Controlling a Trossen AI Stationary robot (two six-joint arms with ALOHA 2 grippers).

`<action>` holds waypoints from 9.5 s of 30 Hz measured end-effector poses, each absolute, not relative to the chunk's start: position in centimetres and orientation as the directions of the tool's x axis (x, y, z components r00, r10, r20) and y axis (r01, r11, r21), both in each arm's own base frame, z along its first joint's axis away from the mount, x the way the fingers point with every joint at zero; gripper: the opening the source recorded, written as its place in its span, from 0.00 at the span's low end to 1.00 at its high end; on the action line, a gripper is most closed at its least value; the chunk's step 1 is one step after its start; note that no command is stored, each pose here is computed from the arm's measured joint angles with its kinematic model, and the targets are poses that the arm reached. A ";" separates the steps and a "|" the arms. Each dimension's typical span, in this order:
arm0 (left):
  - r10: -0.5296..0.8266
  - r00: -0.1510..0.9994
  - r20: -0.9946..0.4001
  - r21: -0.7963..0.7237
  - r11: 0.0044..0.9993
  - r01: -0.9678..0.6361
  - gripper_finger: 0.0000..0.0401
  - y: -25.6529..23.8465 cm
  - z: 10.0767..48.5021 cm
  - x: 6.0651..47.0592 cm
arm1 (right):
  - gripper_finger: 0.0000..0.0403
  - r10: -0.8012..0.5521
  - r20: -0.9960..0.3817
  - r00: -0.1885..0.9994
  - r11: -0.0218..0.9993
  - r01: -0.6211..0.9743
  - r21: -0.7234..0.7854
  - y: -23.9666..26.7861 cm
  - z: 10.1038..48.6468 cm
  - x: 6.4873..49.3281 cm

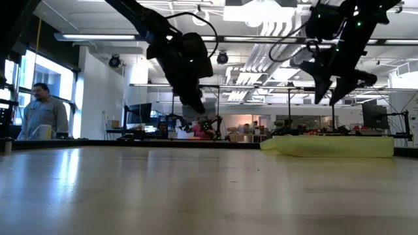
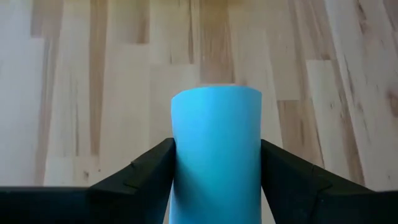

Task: Pack school essentials
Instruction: Put the blue sticky notes into the yellow storage box

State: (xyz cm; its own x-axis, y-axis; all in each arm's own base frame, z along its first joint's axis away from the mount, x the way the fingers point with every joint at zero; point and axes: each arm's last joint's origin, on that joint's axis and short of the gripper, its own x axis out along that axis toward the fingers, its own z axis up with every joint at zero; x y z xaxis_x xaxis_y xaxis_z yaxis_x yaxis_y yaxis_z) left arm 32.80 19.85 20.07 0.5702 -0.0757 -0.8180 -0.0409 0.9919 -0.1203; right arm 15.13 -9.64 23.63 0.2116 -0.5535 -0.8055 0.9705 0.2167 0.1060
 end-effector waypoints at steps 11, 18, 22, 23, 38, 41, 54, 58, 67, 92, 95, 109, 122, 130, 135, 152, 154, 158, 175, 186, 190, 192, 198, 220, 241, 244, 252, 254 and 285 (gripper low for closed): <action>-0.182 0.588 -0.788 -0.230 0.973 -0.008 0.51 19.8 19.1 32.1 | 0.47 -0.346 -0.937 0.038 0.144 0.989 -0.013 -10.3 22.5 12.2; -0.172 0.606 -0.777 -0.223 0.975 -0.010 0.51 19.7 19.2 32.4 | 0.47 -0.320 -0.946 -0.043 0.099 0.992 -0.079 -10.1 22.1 11.8; -0.171 0.604 -0.778 -0.222 0.975 -0.011 0.51 19.6 19.2 32.4 | 0.47 -0.309 -0.949 -0.065 0.096 0.990 -0.099 -10.3 21.7 12.0; -0.171 0.601 -0.780 -0.225 0.974 -0.014 0.51 19.6 19.2 32.4 | 0.47 -0.309 -0.948 -0.070 0.091 0.991 -0.103 -10.4 21.4 12.1; -0.132 0.635 -0.761 -0.198 0.980 -0.034 0.51 19.3 22.3 31.1 | 0.44 -0.262 -0.963 -0.068 0.035 0.996 -0.079 -9.3 15.5 10.9; -0.113 0.626 -0.771 -0.182 0.982 -0.048 0.51 19.0 23.0 30.7 | 0.37 -0.262 -0.965 -0.024 0.039 0.999 -0.036 -9.3 14.8 11.0; -0.050 0.573 -0.818 -0.135 0.985 -0.106 0.51 18.8 23.6 29.6 | 0.02 -0.270 -0.956 0.114 0.077 0.992 0.097 -9.2 14.4 12.1; -0.059 0.563 -0.824 -0.144 0.984 -0.108 0.51 18.7 23.5 29.5 | 0.01 -0.273 -0.943 0.187 0.096 0.981 0.167 -8.8 14.5 13.1; -0.063 0.556 -0.829 -0.143 0.985 -0.101 0.51 18.7 23.5 29.4 | 0.01 -0.264 -0.932 0.247 0.120 0.968 0.222 -6.8 13.6 15.8; 0.005 0.548 -0.836 -0.081 0.988 -0.133 0.51 19.2 23.6 29.2 | 0.00 -0.242 -0.861 0.448 0.155 0.893 0.422 -0.6 14.6 21.6; 0.005 0.549 -0.836 -0.081 0.988 -0.133 0.51 19.2 23.6 29.2 | 0.00 -0.239 -0.872 0.426 0.156 0.904 0.399 -0.2 14.3 22.6; 0.009 0.548 -0.837 -0.074 0.989 -0.128 0.51 19.2 23.6 29.2 | 0.00 -0.213 -0.923 0.320 0.166 0.943 0.288 0.5 14.0 27.9; 0.013 0.555 -0.831 -0.055 0.993 -0.105 0.51 19.3 23.7 29.3 | 0.00 -0.218 -0.912 0.349 0.191 0.931 0.311 0.5 15.0 29.0; 0.016 0.559 -0.829 -0.052 0.993 -0.105 0.51 19.3 23.7 29.3 | 0.00 -0.199 -0.917 0.347 0.192 0.931 0.310 0.6 14.9 28.9; 0.021 0.565 -0.825 -0.047 0.993 -0.105 0.51 19.4 23.8 29.4 | 0.00 -0.198 -0.926 0.322 0.192 0.939 0.285 0.6 14.8 28.7; 0.019 0.565 -0.825 -0.037 0.995 -0.088 0.51 19.3 23.8 29.4 | 0.31 -0.221 -0.921 0.319 0.173 0.943 0.285 0.4 15.2 28.4; 0.016 0.565 -0.825 -0.037 0.996 -0.082 0.51 19.1 23.8 29.5 | 0.31 -0.227 -0.922 0.314 0.179 0.944 0.277 0.4 15.6 28.1; 0.004 0.569 -0.822 -0.037 0.998 -0.060 0.51 18.4 23.8 30.0 | 0.31 -0.279 -0.905 0.321 0.205 0.941 0.270 0.2 16.7 27.5; -0.085 0.668 -0.739 -0.084 0.996 0.033 0.51 10.4 24.6 35.0 | 0.31 -0.462 -0.826 0.323 0.382 0.913 0.144 -1.9 22.7 22.7; -0.011 0.742 -0.670 -0.024 1.000 -0.006 0.51 5.4 25.3 37.3 | 0.31 -0.519 -0.802 0.296 0.492 0.870 0.003 -3.6 23.3 22.0; 0.057 0.772 -0.633 0.006 0.998 -0.068 0.51 4.9 25.6 37.7 | 0.31 -0.541 -0.792 0.284 0.495 0.868 -0.027 -3.8 23.4 22.0; 0.080 0.780 -0.621 0.012 0.996 -0.092 0.51 5.1 25.7 37.8 | 0.31 -0.554 -0.785 0.278 0.490 0.871 -0.037 -3.8 23.4 22.0; 0.096 0.759 -0.644 -0.006 0.992 -0.130 0.51 5.9 23.4 39.1 | 0.31 -0.572 -0.775 0.269 0.481 0.875 -0.052 -3.9 23.4 21.9; 0.068 0.665 -0.743 -0.056 0.985 -0.164 0.57 6.0 17.7 40.6 | 0.31 -0.581 -0.770 0.264 0.475 0.878 -0.057 -3.9 23.4 21.9; 0.023 0.700 -0.714 -0.108 0.984 -0.141 0.73 5.9 18.1 41.0 | 0.31 -0.580 -0.771 0.264 0.475 0.878 -0.057 -3.9 23.4 21.9; 0.028 0.708 -0.706 -0.120 0.980 -0.157 0.72 6.0 18.2 41.1 | 0.31 -0.580 -0.771 0.264 0.475 0.878 -0.056 -3.9 23.4 21.9; 0.033 0.738 -0.674 -0.119 0.981 -0.153 0.72 6.0 18.5 41.3 | 0.31 -0.580 -0.771 0.264 0.476 0.878 -0.056 -3.9 23.4 21.9; 0.036 0.750 -0.660 -0.101 0.986 -0.136 0.72 6.0 18.7 41.5 | 0.31 -0.579 -0.771 0.265 0.476 0.878 -0.056 -3.9 23.4 21.9; 0.020 0.675 -0.738 -0.034 0.997 -0.067 0.73 4.5 17.9 40.9 | 0.31 -0.588 -0.766 0.261 0.472 0.880 -0.063 -3.9 23.4 21.9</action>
State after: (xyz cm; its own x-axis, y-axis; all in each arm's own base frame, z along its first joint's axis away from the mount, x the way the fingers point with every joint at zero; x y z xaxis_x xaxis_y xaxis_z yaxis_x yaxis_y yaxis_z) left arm 40.92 4.52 17.92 0.6745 0.0203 -0.7380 -0.0674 0.9971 -0.0342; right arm 21.88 -3.92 23.40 0.2607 -0.5881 -0.7657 0.8796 0.4716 -0.0628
